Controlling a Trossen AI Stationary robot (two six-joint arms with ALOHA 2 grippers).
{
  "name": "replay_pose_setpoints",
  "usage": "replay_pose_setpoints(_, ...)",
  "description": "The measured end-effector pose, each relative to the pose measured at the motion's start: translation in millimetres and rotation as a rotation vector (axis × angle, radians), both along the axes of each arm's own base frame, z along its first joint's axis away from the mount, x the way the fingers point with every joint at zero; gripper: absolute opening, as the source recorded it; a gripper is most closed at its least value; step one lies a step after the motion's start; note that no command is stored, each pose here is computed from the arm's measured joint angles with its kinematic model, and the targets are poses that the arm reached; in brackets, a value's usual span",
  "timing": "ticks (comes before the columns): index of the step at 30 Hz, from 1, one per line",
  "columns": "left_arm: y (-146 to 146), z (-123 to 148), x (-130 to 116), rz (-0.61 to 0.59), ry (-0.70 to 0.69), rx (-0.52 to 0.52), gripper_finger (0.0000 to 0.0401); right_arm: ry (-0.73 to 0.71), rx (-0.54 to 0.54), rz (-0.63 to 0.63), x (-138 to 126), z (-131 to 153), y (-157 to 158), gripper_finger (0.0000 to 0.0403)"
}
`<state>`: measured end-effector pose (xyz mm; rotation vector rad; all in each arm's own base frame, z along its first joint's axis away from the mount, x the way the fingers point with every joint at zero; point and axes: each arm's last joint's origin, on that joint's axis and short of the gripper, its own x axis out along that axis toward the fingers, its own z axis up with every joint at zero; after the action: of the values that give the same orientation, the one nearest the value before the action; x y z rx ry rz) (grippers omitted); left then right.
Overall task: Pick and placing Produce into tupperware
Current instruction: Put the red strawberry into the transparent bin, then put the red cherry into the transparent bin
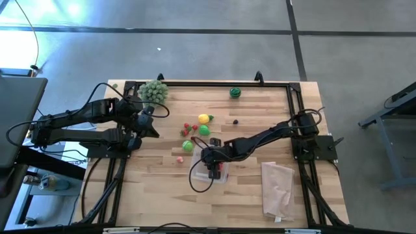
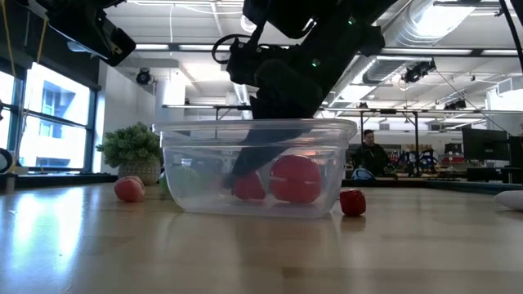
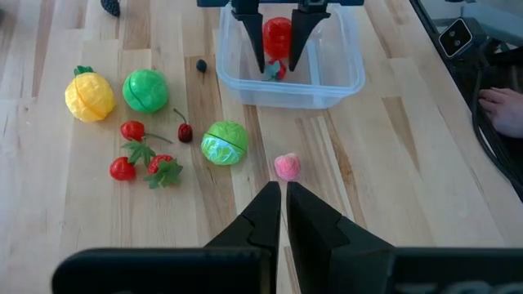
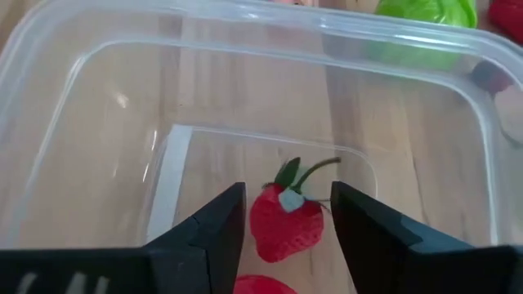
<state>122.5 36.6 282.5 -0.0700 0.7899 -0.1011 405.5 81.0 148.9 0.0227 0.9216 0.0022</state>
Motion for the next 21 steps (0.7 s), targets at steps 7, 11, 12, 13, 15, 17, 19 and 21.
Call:
replay_pose_setpoints(7,0.0,-0.1,0.1,0.000,0.000,0.000,0.0014,-0.043,0.004,0.007,3.3,3.0,0.2,0.0178)
replay_pose_setpoints(11,0.0,0.0,0.0,0.000,0.000,0.000,0.0014,-0.095,-0.033,0.022,2.4,17.7,-0.5,0.0179)
replay_pose_setpoints(12,0.0,-0.1,0.0,0.000,0.000,0.000,0.0014,-0.114,-0.051,0.016,1.1,24.3,-0.1,0.0179)
replay_pose_setpoints(13,0.0,-0.1,0.0,0.000,0.000,0.000,0.0014,-0.130,-0.068,0.011,-0.9,31.9,0.1,0.0179)
replay_pose_setpoints(15,0.0,0.0,0.0,0.000,0.000,0.000,0.0014,-0.159,-0.100,0.006,-6.4,47.8,1.2,0.0179)
replay_pose_setpoints(17,0.0,-0.1,0.1,0.000,0.000,0.000,0.0014,-0.183,-0.131,-0.005,-15.4,66.2,4.7,0.0179)
replay_pose_setpoints(19,0.0,-0.1,0.0,0.000,0.000,0.000,0.0014,-0.197,-0.174,-0.029,-27.5,84.2,10.0,0.0179)
replay_pose_setpoints(21,0.0,-0.1,0.1,0.000,0.001,0.000,0.0014,-0.206,-0.226,-0.072,-42.5,101.0,16.3,0.0179)
